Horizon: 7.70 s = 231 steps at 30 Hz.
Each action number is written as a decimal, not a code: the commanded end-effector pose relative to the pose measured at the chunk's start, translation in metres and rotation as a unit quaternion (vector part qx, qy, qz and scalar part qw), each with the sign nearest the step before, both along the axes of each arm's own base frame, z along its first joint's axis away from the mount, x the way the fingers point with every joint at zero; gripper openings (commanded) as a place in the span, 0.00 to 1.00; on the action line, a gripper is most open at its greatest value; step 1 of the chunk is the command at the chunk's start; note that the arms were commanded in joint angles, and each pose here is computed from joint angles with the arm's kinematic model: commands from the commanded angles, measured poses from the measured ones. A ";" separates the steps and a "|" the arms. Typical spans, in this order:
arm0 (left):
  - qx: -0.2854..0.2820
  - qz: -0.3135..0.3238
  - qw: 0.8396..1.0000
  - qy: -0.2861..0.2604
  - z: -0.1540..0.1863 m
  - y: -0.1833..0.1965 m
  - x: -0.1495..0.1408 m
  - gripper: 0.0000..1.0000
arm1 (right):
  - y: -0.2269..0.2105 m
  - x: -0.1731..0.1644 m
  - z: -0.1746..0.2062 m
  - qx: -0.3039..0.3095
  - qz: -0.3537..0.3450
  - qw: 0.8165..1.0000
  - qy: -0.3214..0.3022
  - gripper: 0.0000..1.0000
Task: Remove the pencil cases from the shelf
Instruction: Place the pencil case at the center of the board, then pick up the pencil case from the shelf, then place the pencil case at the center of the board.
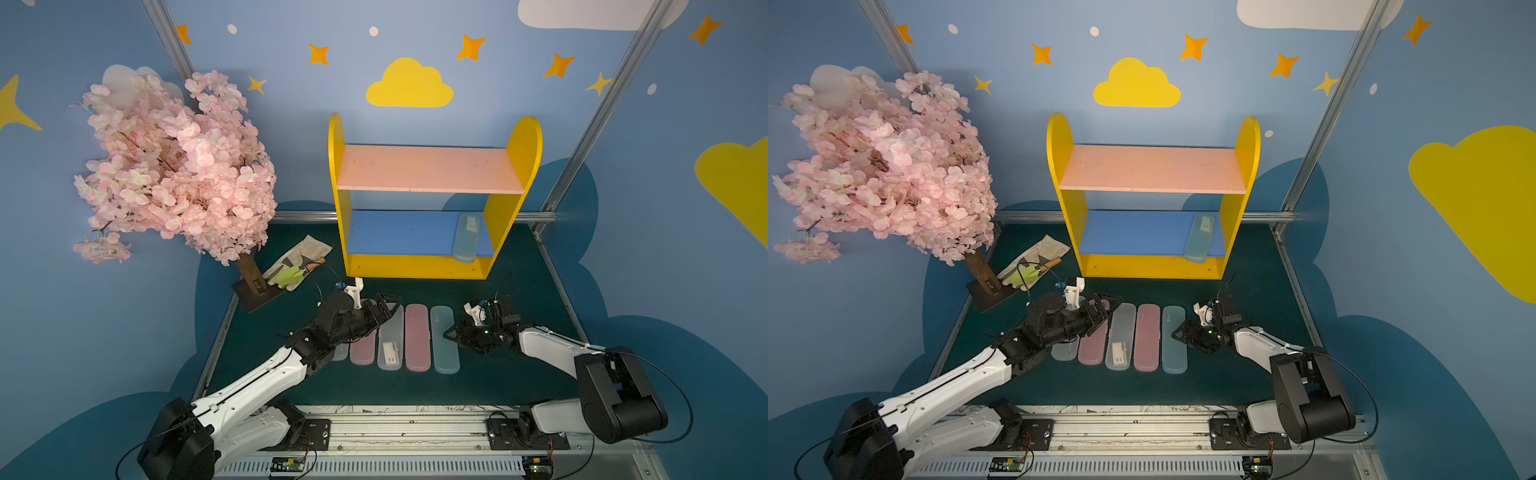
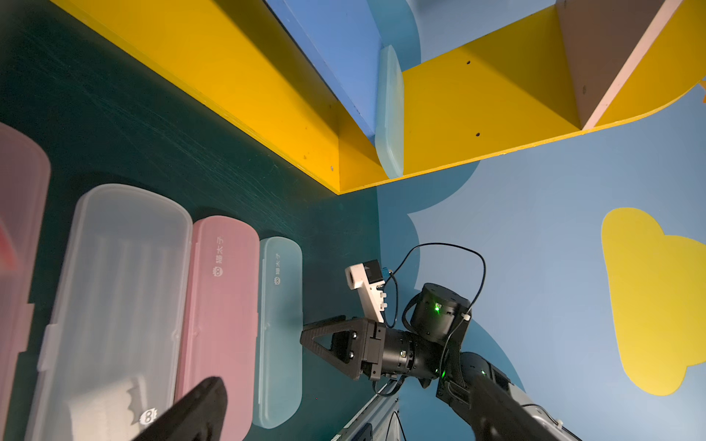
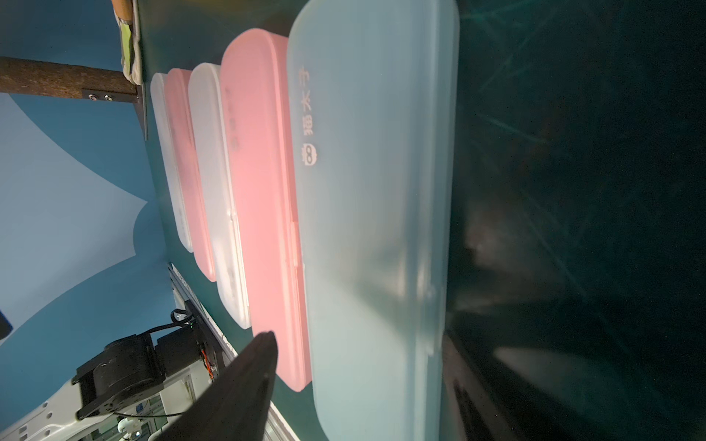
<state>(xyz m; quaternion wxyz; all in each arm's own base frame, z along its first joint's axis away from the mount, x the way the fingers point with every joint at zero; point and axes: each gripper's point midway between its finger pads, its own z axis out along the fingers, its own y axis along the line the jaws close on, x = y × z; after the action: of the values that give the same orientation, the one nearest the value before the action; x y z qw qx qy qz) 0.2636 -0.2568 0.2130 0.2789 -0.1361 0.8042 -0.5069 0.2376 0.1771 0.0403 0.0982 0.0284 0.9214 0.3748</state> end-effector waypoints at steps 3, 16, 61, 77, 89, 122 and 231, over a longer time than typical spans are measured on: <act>-0.020 -0.017 0.999 -0.026 0.022 -0.017 0.005 1.00 | 0.000 -0.002 0.007 0.001 0.002 1.000 -0.003 0.73; -0.015 -0.028 0.999 -0.004 0.023 -0.063 0.035 1.00 | -0.030 0.002 0.031 -0.076 -0.038 0.994 -0.063 0.97; -0.072 0.022 0.997 -0.003 -0.038 -0.212 0.216 0.66 | -0.098 -0.016 0.110 -0.125 -0.187 0.926 -0.302 0.99; -0.086 0.008 0.996 0.004 -0.042 -0.221 0.227 0.45 | -0.099 -0.016 0.109 -0.126 -0.190 0.926 -0.301 0.99; -0.096 -0.004 0.995 0.002 -0.036 -0.226 0.224 0.24 | -0.100 -0.016 0.108 -0.127 -0.192 0.925 -0.301 0.99; -0.232 -0.069 0.968 -0.067 0.070 -0.113 0.083 0.06 | -0.022 -0.007 0.202 0.148 -0.117 0.935 -0.300 0.95; 0.059 0.079 0.991 -0.093 0.015 0.064 -0.016 0.97 | -0.053 0.022 0.055 -0.033 0.028 0.998 -0.042 0.17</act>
<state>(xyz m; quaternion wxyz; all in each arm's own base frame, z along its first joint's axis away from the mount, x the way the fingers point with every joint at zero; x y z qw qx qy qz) 0.2493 -0.1956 0.2278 0.3944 -0.1384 0.7924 -0.4443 0.2614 0.1211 0.0894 0.1328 0.0040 0.9325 0.3359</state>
